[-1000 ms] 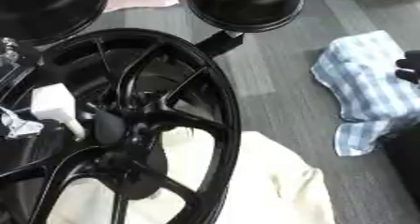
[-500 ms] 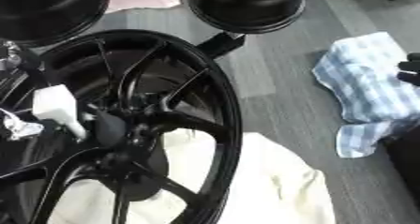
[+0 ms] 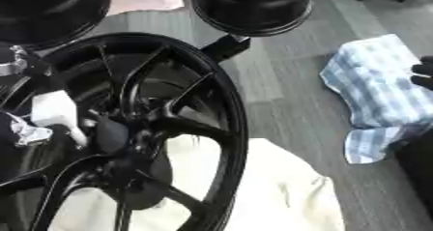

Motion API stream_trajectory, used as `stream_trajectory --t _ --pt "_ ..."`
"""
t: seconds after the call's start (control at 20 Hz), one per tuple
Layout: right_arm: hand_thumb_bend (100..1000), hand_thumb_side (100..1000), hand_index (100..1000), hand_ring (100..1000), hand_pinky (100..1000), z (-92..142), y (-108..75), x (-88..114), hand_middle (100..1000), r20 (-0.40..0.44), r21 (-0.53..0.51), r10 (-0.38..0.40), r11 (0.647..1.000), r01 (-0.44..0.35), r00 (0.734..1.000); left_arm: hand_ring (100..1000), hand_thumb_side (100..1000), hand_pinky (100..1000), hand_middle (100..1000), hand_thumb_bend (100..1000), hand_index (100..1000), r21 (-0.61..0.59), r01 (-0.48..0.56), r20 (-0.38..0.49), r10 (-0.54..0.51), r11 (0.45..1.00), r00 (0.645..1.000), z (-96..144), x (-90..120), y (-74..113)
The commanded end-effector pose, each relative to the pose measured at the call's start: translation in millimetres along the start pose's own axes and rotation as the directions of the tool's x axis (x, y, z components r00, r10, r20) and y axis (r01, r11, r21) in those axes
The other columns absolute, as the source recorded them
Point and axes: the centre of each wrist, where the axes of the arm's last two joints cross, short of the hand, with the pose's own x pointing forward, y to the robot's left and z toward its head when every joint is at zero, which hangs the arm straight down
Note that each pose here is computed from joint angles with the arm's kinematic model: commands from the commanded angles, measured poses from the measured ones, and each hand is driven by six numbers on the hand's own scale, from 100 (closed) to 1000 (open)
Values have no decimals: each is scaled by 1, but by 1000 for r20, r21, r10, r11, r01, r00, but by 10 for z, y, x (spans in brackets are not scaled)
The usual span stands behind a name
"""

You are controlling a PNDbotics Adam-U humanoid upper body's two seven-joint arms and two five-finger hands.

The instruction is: Pull the pin out of the wheel hub.

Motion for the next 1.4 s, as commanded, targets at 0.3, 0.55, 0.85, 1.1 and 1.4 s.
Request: stream_trajectory --t 0.3,0.55,0.85,1.1,1.4 --pt "229 489 584 733 754 -40 0 68 664 23 3 3 1000 -3 1000 630 376 823 464 350 640 -7 -5 -45 5 1000 999 24 -8 55" --pt "228 489 584 733 754 -37 -4 67 664 22 -1 3 1000 -3 1000 638 371 818 470 369 645 -57 31 -32 -33 998 999 28 -5 46" --pt "229 488 584 734 754 -31 -13 65 665 21 -8 3 1000 -2 1000 599 321 799 411 293 581 -70 41 -34 -43 997 998 41 -6 59" --pt "229 487 584 734 754 -25 -18 63 665 18 -12 3 1000 -3 1000 575 315 789 355 217 506 -61 34 -41 -37 998 998 59 -5 68" --pt "229 487 584 734 754 -31 -25 68 665 18 -14 4 1000 -4 1000 552 286 785 308 178 449 -41 26 -39 -28 999 999 94 -1 116"
